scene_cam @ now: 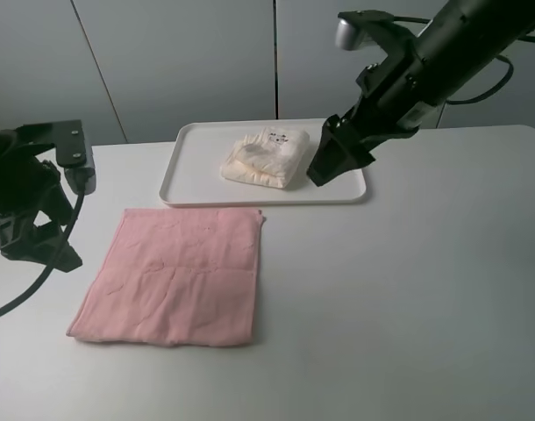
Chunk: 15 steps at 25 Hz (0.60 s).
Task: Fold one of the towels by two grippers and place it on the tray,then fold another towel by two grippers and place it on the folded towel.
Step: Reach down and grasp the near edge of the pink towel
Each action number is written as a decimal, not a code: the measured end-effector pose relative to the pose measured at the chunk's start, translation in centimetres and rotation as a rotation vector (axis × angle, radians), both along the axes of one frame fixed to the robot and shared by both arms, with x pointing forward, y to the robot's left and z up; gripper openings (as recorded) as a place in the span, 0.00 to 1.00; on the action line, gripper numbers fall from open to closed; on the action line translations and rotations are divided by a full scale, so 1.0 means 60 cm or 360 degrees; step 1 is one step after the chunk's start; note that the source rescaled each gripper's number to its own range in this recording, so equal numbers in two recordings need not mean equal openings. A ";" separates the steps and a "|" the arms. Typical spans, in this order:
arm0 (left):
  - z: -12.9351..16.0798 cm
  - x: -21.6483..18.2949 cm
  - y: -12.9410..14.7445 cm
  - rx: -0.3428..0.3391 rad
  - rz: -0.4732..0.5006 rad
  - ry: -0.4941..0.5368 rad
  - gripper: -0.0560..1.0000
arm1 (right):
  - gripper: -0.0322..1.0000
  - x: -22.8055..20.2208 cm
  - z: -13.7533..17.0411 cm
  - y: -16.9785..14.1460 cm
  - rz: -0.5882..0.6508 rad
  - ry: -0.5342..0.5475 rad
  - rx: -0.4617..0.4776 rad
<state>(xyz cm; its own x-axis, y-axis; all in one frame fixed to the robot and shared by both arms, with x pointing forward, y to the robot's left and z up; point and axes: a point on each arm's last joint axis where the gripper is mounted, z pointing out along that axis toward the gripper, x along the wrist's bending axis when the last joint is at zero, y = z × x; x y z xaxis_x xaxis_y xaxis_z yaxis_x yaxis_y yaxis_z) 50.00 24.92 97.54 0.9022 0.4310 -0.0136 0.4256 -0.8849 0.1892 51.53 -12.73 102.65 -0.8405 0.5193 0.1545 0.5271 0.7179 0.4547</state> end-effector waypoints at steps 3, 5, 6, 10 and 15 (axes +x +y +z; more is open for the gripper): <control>-0.018 -0.013 0.004 0.0029 -0.0042 0.0034 0.98 | 1.00 -0.038 -0.001 0.066 0.0361 -0.0224 -0.0083; -0.031 -0.025 0.007 0.0051 -0.0055 0.0074 0.98 | 1.00 -0.058 -0.002 0.103 0.0493 -0.0341 -0.0080; -0.038 -0.031 0.009 0.0068 -0.0070 0.0091 0.98 | 1.00 -0.065 -0.004 0.116 0.0533 -0.0379 -0.0077; -0.067 -0.055 0.019 0.0138 -0.0114 0.0120 0.99 | 1.00 -0.094 -0.050 0.164 0.0731 -0.0347 -0.0171; -0.092 -0.070 0.018 0.0176 -0.0156 0.0041 0.99 | 1.00 -0.123 -0.132 0.206 0.0896 -0.0221 -0.0341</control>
